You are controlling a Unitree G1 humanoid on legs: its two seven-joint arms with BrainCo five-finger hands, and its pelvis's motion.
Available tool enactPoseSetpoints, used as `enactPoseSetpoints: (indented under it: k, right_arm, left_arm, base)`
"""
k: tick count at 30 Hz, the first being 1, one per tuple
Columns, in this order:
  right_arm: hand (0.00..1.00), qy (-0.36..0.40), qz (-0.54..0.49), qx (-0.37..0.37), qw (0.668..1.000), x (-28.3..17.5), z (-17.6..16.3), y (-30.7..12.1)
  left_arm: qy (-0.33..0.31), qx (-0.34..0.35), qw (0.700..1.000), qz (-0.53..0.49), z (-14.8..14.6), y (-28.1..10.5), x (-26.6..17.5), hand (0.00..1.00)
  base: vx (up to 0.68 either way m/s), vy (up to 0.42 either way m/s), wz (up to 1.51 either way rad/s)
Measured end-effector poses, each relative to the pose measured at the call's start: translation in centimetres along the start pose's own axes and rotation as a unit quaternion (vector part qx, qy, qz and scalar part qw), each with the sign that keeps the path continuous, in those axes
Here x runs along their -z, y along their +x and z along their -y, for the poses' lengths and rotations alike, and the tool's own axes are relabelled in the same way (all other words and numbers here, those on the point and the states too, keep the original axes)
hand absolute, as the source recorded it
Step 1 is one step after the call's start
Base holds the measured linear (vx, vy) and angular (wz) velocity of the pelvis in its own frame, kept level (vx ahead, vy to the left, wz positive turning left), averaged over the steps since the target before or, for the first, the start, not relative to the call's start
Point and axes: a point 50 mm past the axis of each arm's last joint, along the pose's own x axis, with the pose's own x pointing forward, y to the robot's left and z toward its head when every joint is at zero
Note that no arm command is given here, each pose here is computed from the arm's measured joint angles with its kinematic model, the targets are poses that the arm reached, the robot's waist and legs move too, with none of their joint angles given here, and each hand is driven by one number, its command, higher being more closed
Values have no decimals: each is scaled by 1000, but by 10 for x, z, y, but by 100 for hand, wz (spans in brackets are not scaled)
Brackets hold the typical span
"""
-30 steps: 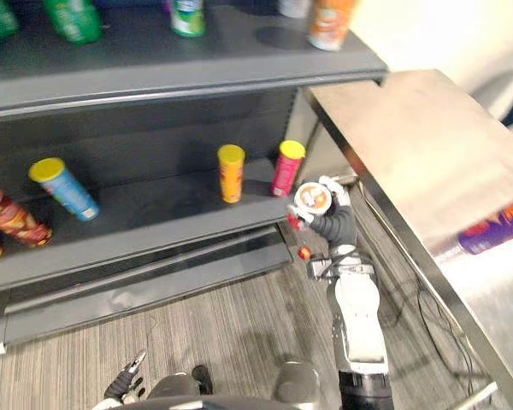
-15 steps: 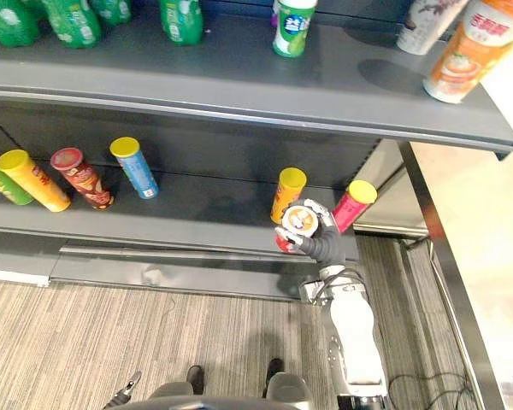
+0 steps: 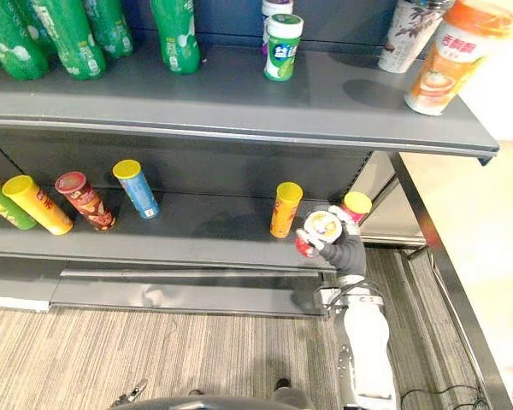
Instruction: Put the gum and the chips on the shelf.
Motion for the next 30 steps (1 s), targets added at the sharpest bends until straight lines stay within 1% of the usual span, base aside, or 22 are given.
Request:
enactPoseSetpoints:
  k: [4,5,9,14,22,28,30]
  right_arm:
    - [100,-27,39,42,998,-17,21,13]
    - [100,-36,53,56,996,-24,28,15]
    - [100,-42,83,68,993,-39,34,23]
    - [100,-72,121,47,989,-62,37,32]
    - [100,-101,162,40,981,-89,46,41]
    - [100,-93,201,20,975,-108,42,51]
    - [100,-91,216,5,972,-116,39,56]
  left_arm:
    - [14,3,1000,1,1,0,-1,0]
    - [27,4,1000,2,1,1,-2,0]
    - [33,2,999,-2,0,1,-1,0]
    - [34,0,999,-20,-1,0,6,0]
    - [39,0,999,-26,-2,0,7,0]
    - [62,2,998,-26,-3,0,6,0]
    - [79,4,996,-28,-5,1,5,0]
  base:
    - [-50,-6,-27]
    - [-79,-9,-9]
    - [-115,-18,-12]
    - [-85,-29,-17]
    - [-37,-29,-5]
    - [-3,-6,0]
    - [0,0,0]
